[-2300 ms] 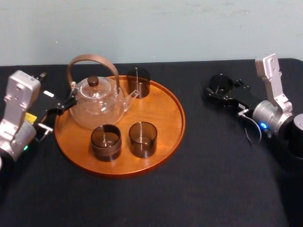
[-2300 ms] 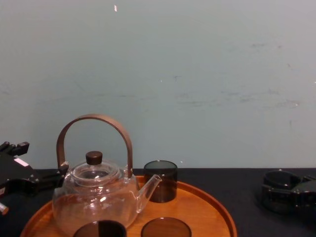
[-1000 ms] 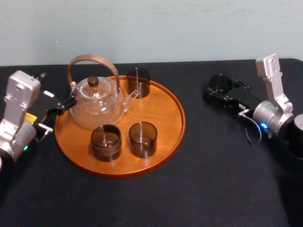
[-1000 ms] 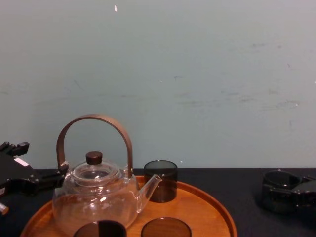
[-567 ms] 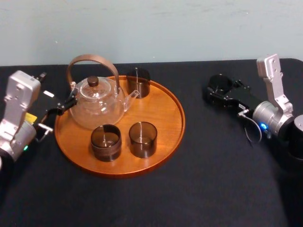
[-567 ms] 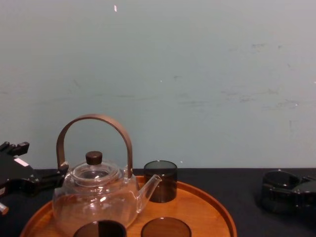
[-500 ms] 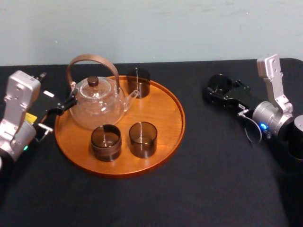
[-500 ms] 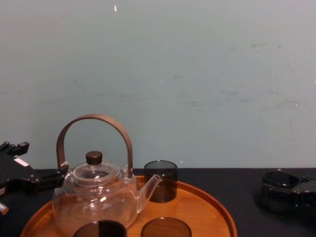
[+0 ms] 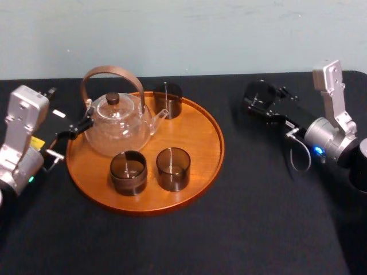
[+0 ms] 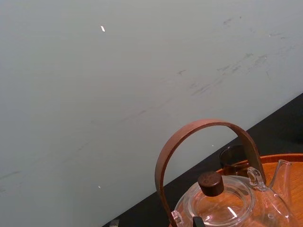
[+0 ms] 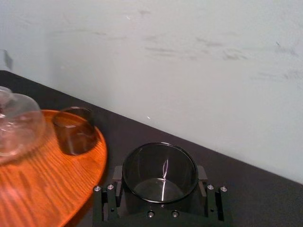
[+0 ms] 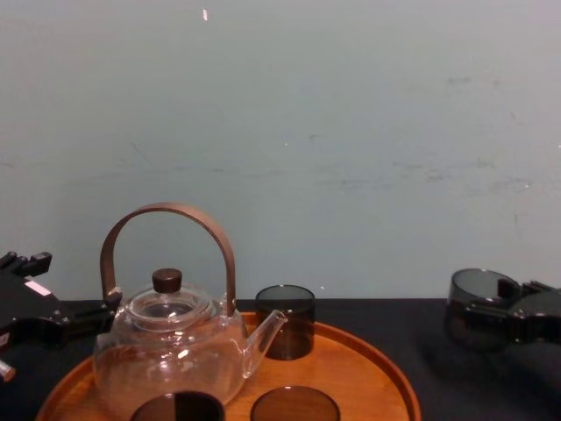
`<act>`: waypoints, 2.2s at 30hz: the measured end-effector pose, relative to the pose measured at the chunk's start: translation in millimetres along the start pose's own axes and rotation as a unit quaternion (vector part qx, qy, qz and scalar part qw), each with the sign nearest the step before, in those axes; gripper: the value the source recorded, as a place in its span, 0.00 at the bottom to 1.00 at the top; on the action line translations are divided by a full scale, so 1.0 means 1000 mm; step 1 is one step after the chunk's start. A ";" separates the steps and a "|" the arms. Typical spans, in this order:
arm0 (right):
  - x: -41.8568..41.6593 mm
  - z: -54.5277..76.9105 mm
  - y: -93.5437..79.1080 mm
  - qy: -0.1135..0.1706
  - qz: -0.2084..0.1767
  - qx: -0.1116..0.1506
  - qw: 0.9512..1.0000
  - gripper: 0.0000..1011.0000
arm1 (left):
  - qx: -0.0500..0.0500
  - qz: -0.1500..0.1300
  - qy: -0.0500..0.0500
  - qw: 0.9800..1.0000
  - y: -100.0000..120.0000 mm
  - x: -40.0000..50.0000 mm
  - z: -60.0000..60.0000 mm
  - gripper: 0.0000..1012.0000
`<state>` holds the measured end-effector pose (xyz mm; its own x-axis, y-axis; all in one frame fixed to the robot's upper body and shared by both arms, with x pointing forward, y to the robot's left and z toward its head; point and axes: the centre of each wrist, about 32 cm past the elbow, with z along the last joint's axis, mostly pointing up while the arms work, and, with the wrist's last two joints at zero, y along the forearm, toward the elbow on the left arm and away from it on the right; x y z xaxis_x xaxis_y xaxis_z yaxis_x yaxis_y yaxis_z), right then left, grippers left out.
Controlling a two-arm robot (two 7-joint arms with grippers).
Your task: Pick up the glass from the table and place it on the tray.
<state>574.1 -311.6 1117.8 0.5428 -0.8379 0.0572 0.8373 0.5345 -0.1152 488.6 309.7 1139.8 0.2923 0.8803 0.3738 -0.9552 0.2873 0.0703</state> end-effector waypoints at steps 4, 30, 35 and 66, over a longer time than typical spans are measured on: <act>-0.0069 0.007 0.000 -0.007 0.017 0.010 1.000 0.89 | 0.000 0.000 0.000 1.000 0.000 0.0000 0.000 1.00; -0.0497 0.008 0.033 -0.021 0.112 0.025 0.993 0.89 | 0.000 0.000 0.000 1.000 0.000 0.0000 0.000 1.00; -0.0552 0.005 0.039 -0.020 0.123 0.024 0.992 0.89 | 0.000 0.000 0.000 1.000 0.000 0.0000 0.000 1.00; -0.0681 -0.013 0.065 -0.008 0.152 0.004 0.988 0.89 | 0.000 0.000 0.000 1.000 0.000 0.0000 0.000 1.00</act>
<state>591.0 -221.1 1093.8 0.7708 -0.6360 0.0377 0.6352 0.7627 -0.1214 488.6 309.6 1139.8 0.2923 0.8803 0.3737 -0.9552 0.2874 0.0703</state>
